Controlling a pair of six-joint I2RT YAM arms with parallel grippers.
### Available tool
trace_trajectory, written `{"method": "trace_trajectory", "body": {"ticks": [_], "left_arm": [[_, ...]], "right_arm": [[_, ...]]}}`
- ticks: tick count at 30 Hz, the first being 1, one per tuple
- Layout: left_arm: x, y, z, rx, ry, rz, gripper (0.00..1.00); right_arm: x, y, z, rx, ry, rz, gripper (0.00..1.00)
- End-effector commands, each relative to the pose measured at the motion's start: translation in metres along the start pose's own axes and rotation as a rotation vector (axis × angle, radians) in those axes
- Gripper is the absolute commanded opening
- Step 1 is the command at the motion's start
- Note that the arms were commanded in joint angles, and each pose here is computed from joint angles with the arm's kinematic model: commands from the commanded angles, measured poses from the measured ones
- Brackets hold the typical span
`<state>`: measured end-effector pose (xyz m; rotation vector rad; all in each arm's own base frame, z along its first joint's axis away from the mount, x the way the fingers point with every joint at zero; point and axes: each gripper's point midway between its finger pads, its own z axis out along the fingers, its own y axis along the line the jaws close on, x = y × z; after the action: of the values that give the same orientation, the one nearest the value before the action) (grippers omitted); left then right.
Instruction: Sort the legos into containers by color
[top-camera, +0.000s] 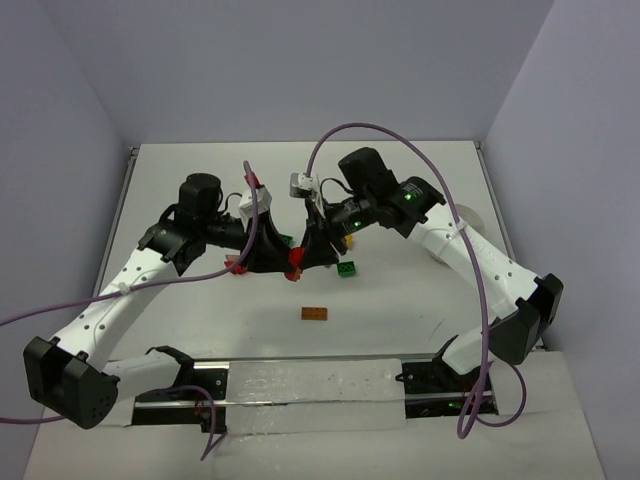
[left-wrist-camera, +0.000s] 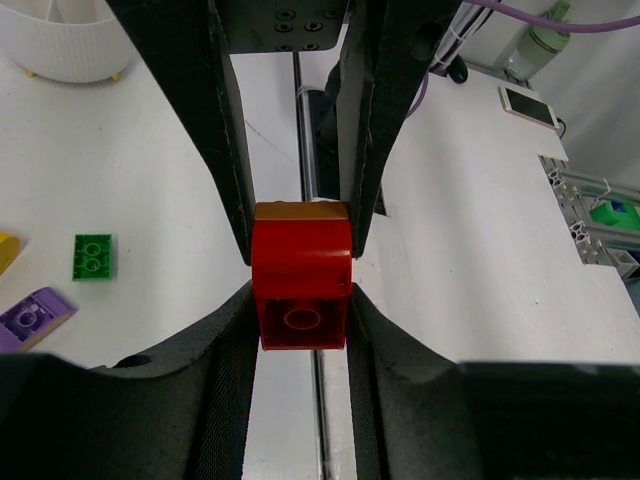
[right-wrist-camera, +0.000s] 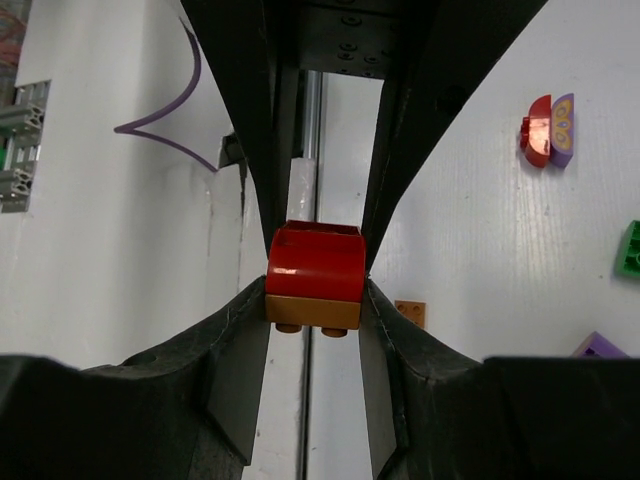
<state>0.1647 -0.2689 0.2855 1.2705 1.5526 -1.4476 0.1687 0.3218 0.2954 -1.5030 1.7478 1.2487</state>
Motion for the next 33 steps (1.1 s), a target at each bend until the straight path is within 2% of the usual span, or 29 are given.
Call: {"method": "trace_trajectory", "body": {"ticks": [1,12,15,18,23,25,29,33], "left_arm": [[-0.012,0.01,-0.02,-0.057,-0.024,0.057,0.0],[-0.015,0.019,-0.034,-0.105,-0.035,0.071,0.0],[-0.013,0.023,-0.037,-0.136,-0.03,0.074,0.0],[-0.012,0.04,-0.041,-0.238,-0.024,0.047,0.0],[-0.023,0.077,-0.056,-0.477,-0.049,0.003,0.0],[-0.028,0.087,-0.061,-0.544,-0.067,-0.018,0.0],[-0.031,0.107,-0.068,-0.647,-0.079,-0.077,0.0],[-0.033,0.119,-0.071,-0.694,-0.08,-0.084,0.0]], "right_arm": [[0.028,0.015,-0.01,0.005,0.086,0.034,0.0],[0.051,0.0,-0.016,0.074,0.144,0.068,0.0],[0.053,-0.011,-0.026,0.148,0.139,0.081,0.0],[0.06,-0.04,-0.052,0.315,0.14,0.118,0.0],[0.087,-0.089,-0.134,0.645,0.092,0.299,0.0],[0.104,-0.106,-0.174,0.827,0.093,0.356,0.0],[0.141,-0.121,-0.238,1.125,0.064,0.509,0.0],[0.164,-0.124,-0.274,1.307,0.016,0.669,0.0]]}}
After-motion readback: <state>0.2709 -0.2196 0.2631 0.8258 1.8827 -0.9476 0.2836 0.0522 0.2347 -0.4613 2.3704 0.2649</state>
